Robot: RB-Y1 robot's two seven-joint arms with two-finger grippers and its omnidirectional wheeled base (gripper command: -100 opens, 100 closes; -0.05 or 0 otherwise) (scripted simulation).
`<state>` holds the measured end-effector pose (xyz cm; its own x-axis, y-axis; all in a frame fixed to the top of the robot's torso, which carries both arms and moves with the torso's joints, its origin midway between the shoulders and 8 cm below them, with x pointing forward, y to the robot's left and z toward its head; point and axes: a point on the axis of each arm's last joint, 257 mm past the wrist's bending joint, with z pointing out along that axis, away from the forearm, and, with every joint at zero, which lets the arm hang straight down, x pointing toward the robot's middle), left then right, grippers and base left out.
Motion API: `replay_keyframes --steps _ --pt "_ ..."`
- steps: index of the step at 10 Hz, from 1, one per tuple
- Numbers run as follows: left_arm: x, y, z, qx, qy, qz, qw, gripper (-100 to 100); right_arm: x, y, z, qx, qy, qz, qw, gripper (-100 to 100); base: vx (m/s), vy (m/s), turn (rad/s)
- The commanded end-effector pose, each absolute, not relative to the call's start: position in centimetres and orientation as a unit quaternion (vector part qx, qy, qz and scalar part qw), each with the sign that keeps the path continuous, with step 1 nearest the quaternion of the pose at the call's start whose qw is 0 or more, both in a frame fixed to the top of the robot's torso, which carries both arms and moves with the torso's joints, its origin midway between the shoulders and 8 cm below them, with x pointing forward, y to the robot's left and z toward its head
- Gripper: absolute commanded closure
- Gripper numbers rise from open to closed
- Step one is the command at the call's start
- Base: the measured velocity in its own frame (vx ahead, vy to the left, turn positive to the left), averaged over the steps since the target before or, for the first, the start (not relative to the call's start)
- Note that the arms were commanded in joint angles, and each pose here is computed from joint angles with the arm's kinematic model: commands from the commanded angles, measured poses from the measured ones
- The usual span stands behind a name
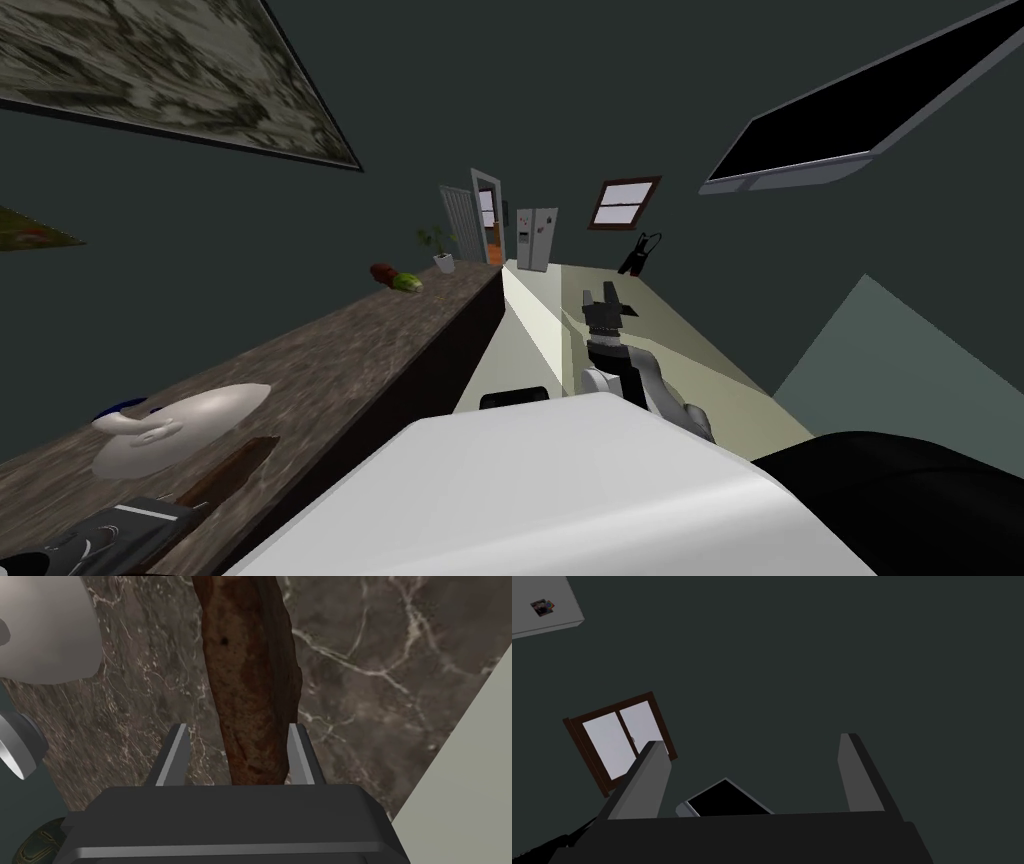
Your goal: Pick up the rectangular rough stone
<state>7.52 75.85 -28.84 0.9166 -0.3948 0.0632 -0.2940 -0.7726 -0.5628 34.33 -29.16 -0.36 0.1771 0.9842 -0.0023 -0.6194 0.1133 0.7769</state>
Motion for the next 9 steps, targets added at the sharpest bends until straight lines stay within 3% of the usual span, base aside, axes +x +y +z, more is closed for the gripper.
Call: replay_keyframes --steps 1,4,5,6,9 --pt "7.5 75.9 -28.8 -0.937 0.184 -0.089 0.283 100 34.3 -29.2 -0.4 0.329 0.277 0.579 0.693 0 0.0 0.0 0.0" --pt "7.5 75.8 -28.9 -0.938 0.183 -0.089 0.282 100 34.3 -29.2 -0.4 0.329 0.277 0.579 0.693 0 0.0 0.0 0.0" --pt "7.5 75.8 -28.9 -0.938 0.183 -0.089 0.282 0 34.3 -29.2 -0.4 0.329 0.277 0.579 0.693 0 0.0 0.0 0.0" --pt "8.0 75.2 -28.6 -0.934 0.197 -0.094 0.282 100 34.3 -29.2 -0.4 0.329 0.277 0.579 0.693 0 0.074 0.023 0.256" --pt "8.8 73.8 -27.9 -0.927 0.226 -0.103 0.28 100 34.3 -29.2 -0.4 0.329 0.277 0.578 0.693 0 0.132 0.015 0.242"
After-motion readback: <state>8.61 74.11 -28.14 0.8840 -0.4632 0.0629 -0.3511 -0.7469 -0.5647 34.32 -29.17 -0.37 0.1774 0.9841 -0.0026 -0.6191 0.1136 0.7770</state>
